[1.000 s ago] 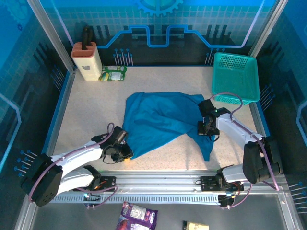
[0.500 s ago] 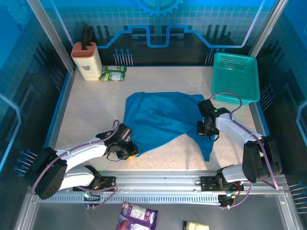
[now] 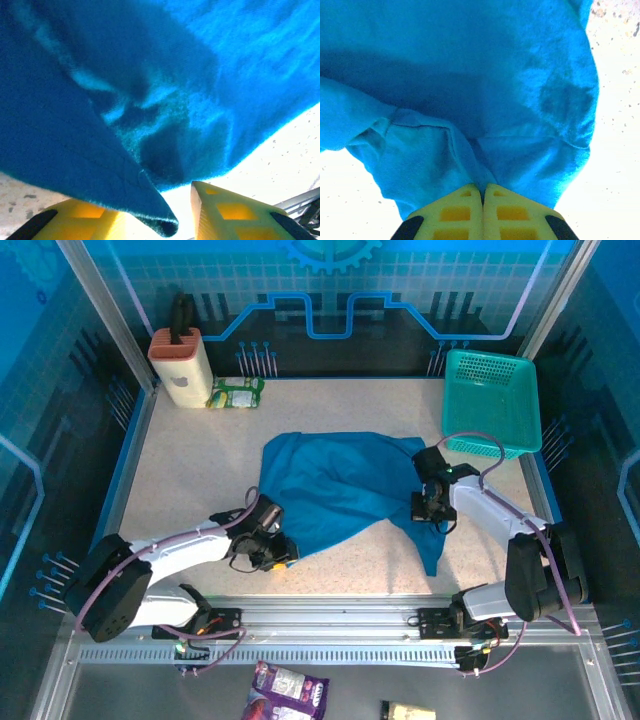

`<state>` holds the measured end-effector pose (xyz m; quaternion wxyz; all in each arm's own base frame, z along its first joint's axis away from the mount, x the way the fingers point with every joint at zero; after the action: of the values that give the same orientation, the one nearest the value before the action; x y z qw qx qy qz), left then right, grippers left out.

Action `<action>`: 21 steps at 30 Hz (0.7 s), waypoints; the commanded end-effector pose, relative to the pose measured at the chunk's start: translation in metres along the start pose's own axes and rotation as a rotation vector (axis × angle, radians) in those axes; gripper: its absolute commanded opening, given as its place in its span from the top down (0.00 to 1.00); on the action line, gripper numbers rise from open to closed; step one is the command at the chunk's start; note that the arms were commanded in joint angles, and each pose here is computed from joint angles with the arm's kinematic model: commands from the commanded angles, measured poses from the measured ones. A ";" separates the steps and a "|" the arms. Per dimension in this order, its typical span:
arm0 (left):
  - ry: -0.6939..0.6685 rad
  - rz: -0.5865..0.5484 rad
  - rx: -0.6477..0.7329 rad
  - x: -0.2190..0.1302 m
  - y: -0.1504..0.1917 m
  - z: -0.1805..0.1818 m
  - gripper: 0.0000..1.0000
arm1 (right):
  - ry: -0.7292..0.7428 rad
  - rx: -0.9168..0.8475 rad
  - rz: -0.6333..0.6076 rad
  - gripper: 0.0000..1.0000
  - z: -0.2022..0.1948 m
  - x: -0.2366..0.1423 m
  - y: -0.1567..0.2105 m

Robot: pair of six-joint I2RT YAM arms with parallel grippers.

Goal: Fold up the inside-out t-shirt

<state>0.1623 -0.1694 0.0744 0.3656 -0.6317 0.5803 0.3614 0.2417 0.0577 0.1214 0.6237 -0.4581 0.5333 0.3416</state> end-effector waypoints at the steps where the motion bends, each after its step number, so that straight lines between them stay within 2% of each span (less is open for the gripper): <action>1: -0.023 0.011 0.027 -0.002 -0.001 -0.003 0.65 | -0.014 -0.001 -0.014 1.00 0.002 -0.006 -0.007; 7: -0.035 -0.005 0.036 -0.005 -0.003 -0.004 0.78 | -0.012 0.002 -0.016 1.00 0.001 -0.007 -0.006; 13: -0.072 -0.067 0.062 -0.023 -0.008 -0.005 0.99 | -0.014 0.004 -0.038 1.00 0.000 -0.014 -0.008; 17: -0.110 -0.153 0.098 -0.047 -0.017 -0.008 1.00 | -0.017 0.012 -0.110 1.00 -0.003 -0.034 -0.015; 21: -0.131 -0.294 0.131 -0.090 -0.038 -0.012 1.00 | -0.038 0.011 -0.243 1.00 -0.006 -0.077 -0.031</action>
<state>0.1854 -0.1545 0.1330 0.4461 -0.6556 0.5206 0.3166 0.2475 0.0542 0.1617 0.6523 -0.4824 0.4958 0.3097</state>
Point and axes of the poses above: each hand's point on the last joint's axis, 136 mm out from that joint toward the fingers, its own x axis out along the fingers, its own z axis along the line the jaws close on, y = z × x, the point moved 6 cm from there along -x, back along the fingers, and after that the axes turned 14 degrees about x, right-handed, at the moved point
